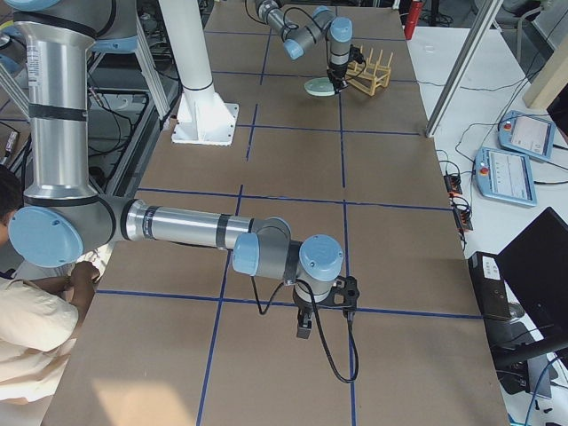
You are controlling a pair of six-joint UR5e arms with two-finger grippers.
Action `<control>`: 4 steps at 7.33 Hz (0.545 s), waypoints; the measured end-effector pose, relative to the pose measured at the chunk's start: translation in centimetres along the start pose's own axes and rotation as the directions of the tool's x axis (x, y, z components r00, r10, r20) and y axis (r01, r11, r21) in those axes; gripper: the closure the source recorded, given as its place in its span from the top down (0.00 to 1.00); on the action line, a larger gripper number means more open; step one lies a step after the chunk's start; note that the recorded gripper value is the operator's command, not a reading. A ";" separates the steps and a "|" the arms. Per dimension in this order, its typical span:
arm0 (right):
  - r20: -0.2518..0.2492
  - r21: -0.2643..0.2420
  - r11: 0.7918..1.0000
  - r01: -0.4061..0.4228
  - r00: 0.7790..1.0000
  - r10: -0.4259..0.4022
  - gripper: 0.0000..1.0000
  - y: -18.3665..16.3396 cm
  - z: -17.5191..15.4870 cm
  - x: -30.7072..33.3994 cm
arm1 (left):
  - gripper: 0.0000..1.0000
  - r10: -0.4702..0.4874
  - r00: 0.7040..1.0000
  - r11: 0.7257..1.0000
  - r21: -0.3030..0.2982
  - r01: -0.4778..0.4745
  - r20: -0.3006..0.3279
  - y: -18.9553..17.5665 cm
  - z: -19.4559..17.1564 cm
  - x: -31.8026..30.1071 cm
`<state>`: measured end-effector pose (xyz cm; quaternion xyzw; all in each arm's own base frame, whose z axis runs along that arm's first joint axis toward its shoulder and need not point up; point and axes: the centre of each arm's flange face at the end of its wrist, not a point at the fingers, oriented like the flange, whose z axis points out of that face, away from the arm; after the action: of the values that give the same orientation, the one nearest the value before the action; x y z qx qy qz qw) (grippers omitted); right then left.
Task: Place plate on table
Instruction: 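Swing the plate toward the robot and lower it flat onto the table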
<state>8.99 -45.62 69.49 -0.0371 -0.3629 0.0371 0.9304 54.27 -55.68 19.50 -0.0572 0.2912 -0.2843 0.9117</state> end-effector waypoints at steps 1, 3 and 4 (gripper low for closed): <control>0.000 0.000 1.000 0.000 1.000 0.000 1.00 0.0 0.0 0.0 | 0.00 0.025 0.999 1.000 -0.002 -0.025 0.037 1.9 2.1 0.1; 0.000 0.000 1.000 0.000 1.000 0.000 1.00 0.0 0.0 0.0 | 0.33 0.056 0.995 0.998 -0.014 -0.055 0.081 4.4 5.0 -0.7; 0.000 0.000 1.000 0.000 1.000 0.000 1.00 0.0 0.0 0.0 | 0.69 0.065 0.993 0.998 -0.018 -0.064 0.094 5.1 6.0 -1.2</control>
<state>8.99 -45.62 69.50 -0.0371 -0.3629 0.0372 0.9304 59.28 -51.14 23.67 -0.0681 0.2517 -0.2493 0.9327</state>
